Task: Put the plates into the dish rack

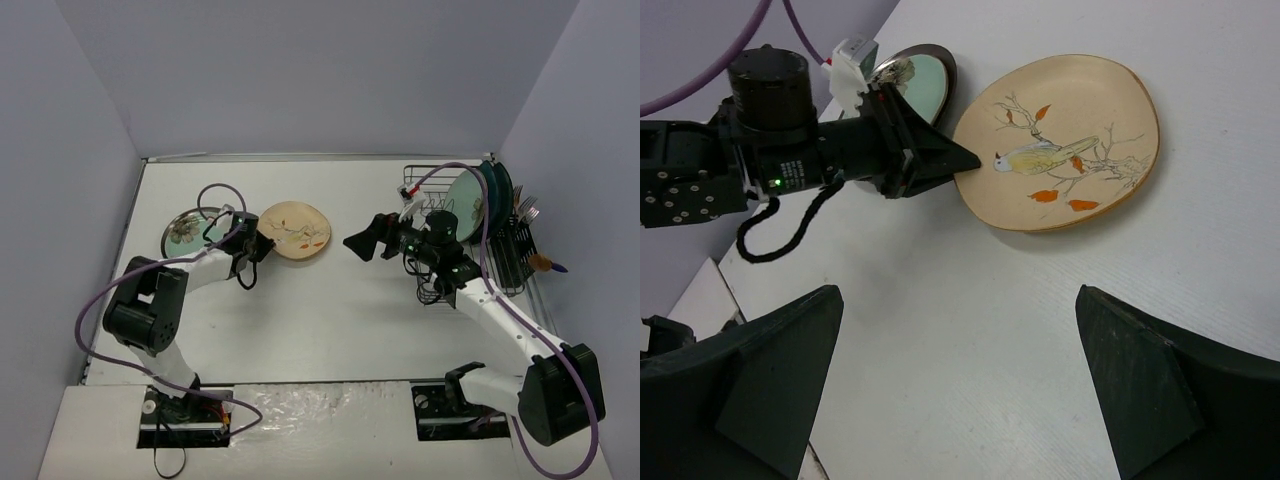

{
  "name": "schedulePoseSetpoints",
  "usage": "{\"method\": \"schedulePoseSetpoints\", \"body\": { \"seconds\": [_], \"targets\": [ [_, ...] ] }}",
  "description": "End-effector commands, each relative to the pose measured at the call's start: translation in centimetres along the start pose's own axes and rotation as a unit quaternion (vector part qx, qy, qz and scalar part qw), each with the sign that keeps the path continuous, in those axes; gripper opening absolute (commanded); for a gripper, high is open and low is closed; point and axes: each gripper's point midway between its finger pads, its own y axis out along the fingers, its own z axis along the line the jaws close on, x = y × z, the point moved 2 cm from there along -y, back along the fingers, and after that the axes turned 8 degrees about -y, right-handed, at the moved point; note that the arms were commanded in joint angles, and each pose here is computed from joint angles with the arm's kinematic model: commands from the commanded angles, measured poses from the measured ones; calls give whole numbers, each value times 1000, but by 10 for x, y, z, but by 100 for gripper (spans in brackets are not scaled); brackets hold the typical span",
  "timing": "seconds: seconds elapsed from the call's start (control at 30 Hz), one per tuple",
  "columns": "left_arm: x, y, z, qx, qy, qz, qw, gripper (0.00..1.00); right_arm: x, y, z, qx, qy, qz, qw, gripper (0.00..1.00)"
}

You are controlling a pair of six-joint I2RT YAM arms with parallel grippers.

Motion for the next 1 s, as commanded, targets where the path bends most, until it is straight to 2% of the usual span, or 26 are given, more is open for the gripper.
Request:
{"method": "schedulePoseSetpoints", "body": {
  "seconds": [0.0, 0.2, 0.53, 0.87, 0.97],
  "targets": [
    [20, -66, -59, -105, 39, -33, 993, 0, 22, 2, 11, 16, -7, -37, 999, 100],
    [22, -127, -86, -195, 80, -23, 977, 0, 12, 17, 12, 36, 21, -13, 999, 100],
    [15, -203, -103, -309, 97, -2, 946, 0, 4, 47, 5, 58, 42, 17, 997, 100],
    [11, -237, -116, -370, 107, 12, 923, 0, 3, 70, 18, 127, 50, 21, 990, 100],
    [9, -239, -118, -378, 111, 19, 919, 0, 2, 73, 24, 145, 45, 21, 988, 95]
  ]
}}
